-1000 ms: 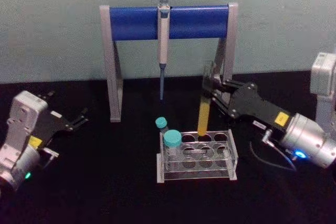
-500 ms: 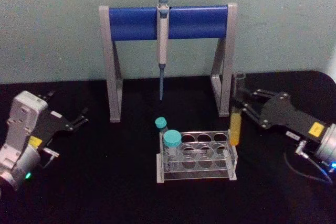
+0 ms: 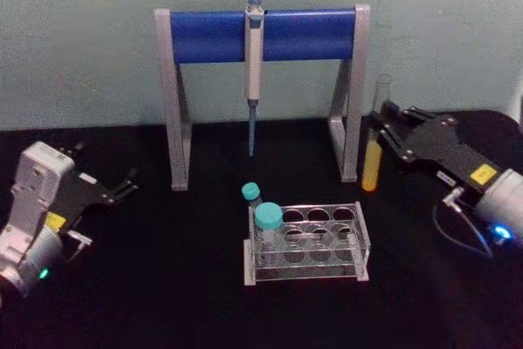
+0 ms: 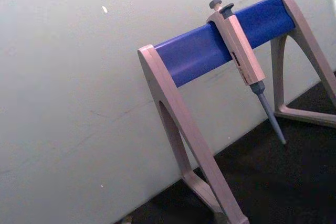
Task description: Pick up the test tube from the test tube rack, shake it, then place it back into the test tube rack.
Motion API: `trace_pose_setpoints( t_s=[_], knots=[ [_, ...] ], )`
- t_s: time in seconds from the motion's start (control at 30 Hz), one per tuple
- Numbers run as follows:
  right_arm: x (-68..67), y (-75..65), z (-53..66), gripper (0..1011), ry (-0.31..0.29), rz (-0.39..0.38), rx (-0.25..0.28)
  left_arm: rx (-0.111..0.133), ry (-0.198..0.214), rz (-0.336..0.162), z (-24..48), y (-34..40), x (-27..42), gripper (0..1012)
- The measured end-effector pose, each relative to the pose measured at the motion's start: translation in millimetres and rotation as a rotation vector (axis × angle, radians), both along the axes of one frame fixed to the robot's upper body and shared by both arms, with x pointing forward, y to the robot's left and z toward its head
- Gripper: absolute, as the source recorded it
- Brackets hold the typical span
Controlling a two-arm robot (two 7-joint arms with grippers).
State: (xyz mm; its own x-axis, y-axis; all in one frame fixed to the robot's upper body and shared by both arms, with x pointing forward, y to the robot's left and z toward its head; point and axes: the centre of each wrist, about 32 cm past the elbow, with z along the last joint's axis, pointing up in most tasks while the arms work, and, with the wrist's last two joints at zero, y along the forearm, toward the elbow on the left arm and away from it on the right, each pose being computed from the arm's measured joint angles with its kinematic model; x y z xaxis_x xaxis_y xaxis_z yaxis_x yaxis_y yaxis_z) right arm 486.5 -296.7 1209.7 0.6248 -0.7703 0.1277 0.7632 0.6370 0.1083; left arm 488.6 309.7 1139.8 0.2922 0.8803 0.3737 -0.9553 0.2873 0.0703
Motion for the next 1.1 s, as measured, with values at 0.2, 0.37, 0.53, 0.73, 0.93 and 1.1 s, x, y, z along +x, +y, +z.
trace_pose_setpoints(
  t_s=[0.2, 0.37, 0.53, 0.73, 0.93, 1.1],
  knots=[
    [9.7, 12.0, -6.0, 229, 0.006, 0.06, 0.063, 0.0, 0.0, 0.0, 0.0, 0.0, 0.0, 1001],
    [13.6, 17.1, -8.6, 229, 0.015, 0.14, 0.107, 0.0, 0.0, 0.0, 0.0, 0.0, 0.0, 1001],
    [12.1, 14.8, -8.2, 228, 0.017, 0.207, 0.124, 0.0, 0.0, 0.0, 0.0, 0.0, 0.0, 1001],
    [5.5, 6.0, -6.5, 229, 0.026, 0.263, 0.102, 0.0, 0.0, 0.0, 0.0, 0.0, 0.0, 1001],
    [-2.7, -6.4, -2.3, 229, 0.048, 0.249, 0.047, 0.0, 0.0, 0.0, 0.0, 0.0, 0.0, 1001],
    [-6.9, -15.1, 0.8, 229, 0.059, 0.185, 0.011, 0.0, 0.0, 0.0, 0.0, 0.0, 0.0, 1001]
  ],
)
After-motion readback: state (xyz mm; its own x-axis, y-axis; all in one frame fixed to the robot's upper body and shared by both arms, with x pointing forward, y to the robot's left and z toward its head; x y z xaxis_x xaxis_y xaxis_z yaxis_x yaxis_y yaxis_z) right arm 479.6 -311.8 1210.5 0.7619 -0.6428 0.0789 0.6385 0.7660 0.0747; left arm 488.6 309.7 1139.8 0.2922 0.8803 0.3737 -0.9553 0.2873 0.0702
